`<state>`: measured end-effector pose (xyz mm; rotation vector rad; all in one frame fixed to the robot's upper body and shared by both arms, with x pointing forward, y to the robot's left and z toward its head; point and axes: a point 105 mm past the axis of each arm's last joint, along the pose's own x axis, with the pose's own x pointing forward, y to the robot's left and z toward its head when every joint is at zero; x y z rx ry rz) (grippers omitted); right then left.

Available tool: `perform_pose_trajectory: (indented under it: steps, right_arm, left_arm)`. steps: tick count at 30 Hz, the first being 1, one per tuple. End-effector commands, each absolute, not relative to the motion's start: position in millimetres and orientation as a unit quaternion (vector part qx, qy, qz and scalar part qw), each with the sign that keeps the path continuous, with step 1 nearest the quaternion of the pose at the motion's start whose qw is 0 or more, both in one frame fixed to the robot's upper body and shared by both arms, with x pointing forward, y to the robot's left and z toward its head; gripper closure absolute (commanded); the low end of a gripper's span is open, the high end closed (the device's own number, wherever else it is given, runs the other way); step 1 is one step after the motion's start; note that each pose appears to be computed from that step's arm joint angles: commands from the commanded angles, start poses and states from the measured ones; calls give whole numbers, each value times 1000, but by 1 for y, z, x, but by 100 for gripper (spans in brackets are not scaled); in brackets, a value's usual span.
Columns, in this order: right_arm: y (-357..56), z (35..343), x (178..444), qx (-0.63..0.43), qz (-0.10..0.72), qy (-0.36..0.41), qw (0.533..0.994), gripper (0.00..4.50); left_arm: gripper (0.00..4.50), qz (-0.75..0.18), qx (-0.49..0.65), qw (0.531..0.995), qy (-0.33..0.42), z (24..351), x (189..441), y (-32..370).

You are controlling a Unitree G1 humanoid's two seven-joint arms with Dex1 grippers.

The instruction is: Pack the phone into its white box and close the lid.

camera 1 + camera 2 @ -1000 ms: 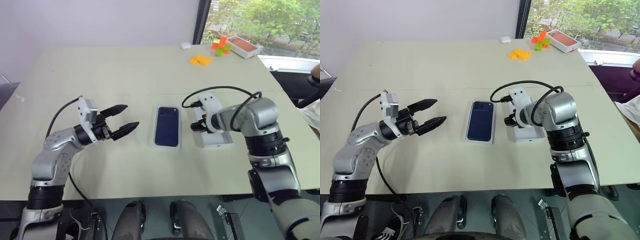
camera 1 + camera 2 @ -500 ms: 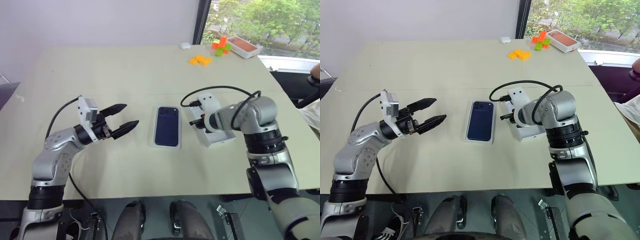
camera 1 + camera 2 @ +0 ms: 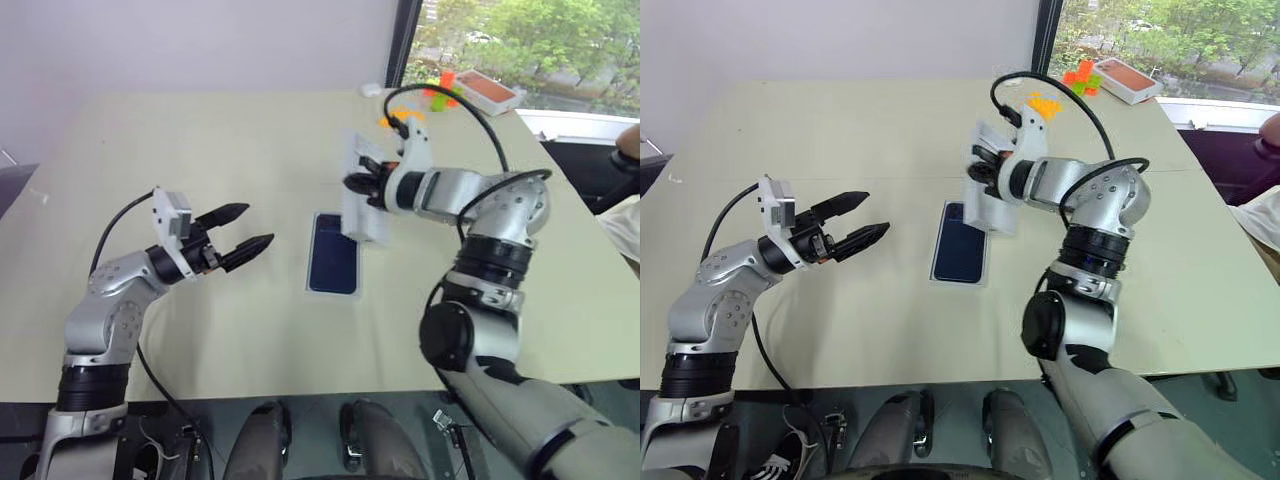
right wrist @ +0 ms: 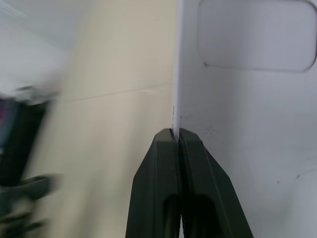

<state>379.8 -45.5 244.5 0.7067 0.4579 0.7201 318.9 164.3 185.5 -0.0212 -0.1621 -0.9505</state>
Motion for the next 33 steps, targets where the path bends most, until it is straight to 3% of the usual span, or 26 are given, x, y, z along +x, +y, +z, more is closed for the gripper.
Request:
perform_pose_trajectory:
  steps: [1,4,7,15,19,33]
  right_arm:
    - [-34,282,366,382,411,161,812,449]
    - [-25,291,360,444,448,154,761,449]
    - [-22,279,356,473,467,174,727,449]
    - [-7,238,347,517,459,231,684,449]
    - [-1,239,340,541,479,232,651,449]
    - [1,210,338,567,447,266,639,449]
  left_arm:
    - [0,-449,1,887,-106,202,322,168]
    - [0,-451,-2,886,-108,205,323,168]
    - [0,-447,-3,888,-109,205,322,169]
    - [0,-430,-23,897,-104,208,319,180]
    - [0,-431,-25,896,-102,209,316,182]
    - [0,-442,-34,891,-94,206,310,178]
